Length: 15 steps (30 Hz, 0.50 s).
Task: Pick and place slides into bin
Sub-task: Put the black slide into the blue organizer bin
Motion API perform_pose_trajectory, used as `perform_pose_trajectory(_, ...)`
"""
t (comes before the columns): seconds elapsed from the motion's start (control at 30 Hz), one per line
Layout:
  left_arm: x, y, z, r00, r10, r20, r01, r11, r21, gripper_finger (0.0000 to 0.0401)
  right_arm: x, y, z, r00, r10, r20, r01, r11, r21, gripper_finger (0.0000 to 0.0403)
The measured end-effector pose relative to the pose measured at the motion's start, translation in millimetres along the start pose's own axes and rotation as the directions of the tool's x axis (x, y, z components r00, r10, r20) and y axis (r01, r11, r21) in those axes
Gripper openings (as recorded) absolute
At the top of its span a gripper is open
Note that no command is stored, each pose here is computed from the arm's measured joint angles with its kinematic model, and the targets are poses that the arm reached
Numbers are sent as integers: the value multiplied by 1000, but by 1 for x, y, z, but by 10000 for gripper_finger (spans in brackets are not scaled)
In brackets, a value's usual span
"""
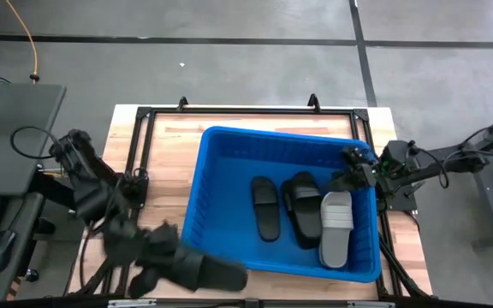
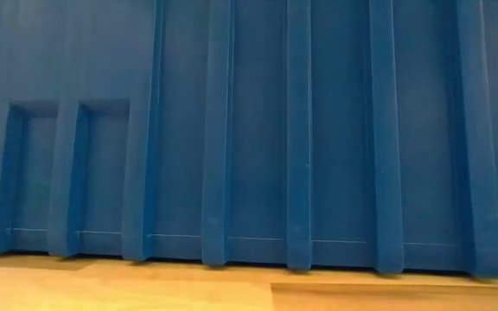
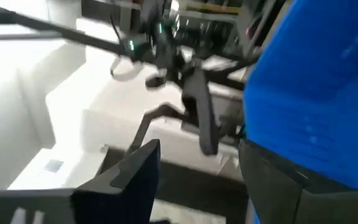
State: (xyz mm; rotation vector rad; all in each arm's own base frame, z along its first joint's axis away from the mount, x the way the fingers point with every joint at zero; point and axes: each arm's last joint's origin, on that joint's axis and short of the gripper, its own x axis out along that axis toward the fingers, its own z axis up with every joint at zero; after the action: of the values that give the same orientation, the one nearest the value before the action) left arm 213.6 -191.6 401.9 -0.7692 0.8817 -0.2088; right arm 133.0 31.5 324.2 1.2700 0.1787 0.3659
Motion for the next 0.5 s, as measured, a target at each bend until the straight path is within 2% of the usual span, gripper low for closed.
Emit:
perform_pose_trajectory(0.1,-6,12,33,1000,-9,8,9,999,35,0,10,-3,-1,999,-24,-45,25,1000,11,207)
perform_pose_trajectory(0.27,-11,41,78,999,-35,-1,35,992,122,0,26,-5,2,994,-84,-65,81,996,-48,206)
perform_pose_trajectory(0.5,-22,65,120,985,-168,28,158,964,215,0,53,-1,7,982,-149,-113,136,984,-113,208)
